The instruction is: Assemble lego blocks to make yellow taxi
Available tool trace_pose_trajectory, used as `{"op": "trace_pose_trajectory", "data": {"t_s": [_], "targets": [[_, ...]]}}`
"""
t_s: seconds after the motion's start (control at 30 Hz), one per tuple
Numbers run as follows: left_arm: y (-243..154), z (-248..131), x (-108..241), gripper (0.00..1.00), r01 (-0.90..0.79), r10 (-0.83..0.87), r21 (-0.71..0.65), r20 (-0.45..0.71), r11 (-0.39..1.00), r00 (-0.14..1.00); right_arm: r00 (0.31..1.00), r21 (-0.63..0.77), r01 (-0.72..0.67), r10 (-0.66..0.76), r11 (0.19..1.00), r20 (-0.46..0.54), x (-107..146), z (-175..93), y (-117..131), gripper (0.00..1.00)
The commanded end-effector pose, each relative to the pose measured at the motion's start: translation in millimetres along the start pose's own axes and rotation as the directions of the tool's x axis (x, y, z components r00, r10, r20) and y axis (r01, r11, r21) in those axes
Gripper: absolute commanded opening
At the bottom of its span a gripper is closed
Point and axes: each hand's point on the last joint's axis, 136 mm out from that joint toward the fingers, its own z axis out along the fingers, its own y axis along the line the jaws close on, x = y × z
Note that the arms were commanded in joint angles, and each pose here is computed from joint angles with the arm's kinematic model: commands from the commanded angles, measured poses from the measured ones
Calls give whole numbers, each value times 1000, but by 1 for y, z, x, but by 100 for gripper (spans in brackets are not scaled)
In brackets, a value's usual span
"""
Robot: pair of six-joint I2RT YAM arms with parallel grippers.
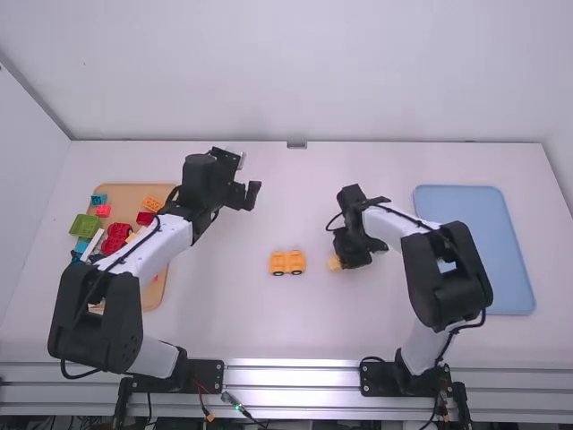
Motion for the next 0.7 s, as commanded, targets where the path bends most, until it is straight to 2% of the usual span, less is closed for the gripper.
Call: {"op": "trace_pose_trajectory", "data": {"t_s": [0.0, 0.07, 0.13, 0.2, 0.27, 0.3, 0.33, 0.4, 0.47, 0.67], "targets": [[0, 1, 4, 99, -10, 10, -5, -10, 1000, 1000, 979, 23, -200, 201, 979, -24, 3, 12, -12, 0], [0, 1, 4, 99, -10, 10, -5, -9, 1000, 1000, 964, 15, -261, 262, 965, -46, 5, 21, -16, 2], [0, 1, 4, 99, -10, 10, -5, -9, 1000, 1000, 962, 1, -264, 263, 965, -67, 6, 26, -15, 11], [0, 1, 5, 99, -10, 10, -4, -10, 1000, 1000, 962, -19, -262, 259, 965, -82, 7, 29, -13, 26], [0, 1, 5, 99, -10, 10, -4, -13, 1000, 1000, 961, -28, -265, 262, 964, -91, 5, 29, -12, 58], [0, 1, 5, 99, -9, 9, -4, -14, 1000, 1000, 961, -28, -266, 262, 964, -91, 5, 29, -11, 67], [0, 1, 6, 99, -8, 8, -4, -17, 1000, 1000, 962, -30, -260, 257, 965, -90, 4, 29, -11, 84], [0, 1, 6, 99, -9, 9, -4, -17, 1000, 1000, 968, -38, -240, 236, 970, -89, 3, 29, -10, 93], [0, 1, 6, 99, -8, 8, -4, -17, 1000, 1000, 969, -39, -234, 230, 971, -95, 2, 28, -10, 99], [0, 1, 6, 99, -9, 9, -5, -17, 1000, 1000, 977, -63, -154, 143, 986, -156, -2, 10, 1, 99]]}}
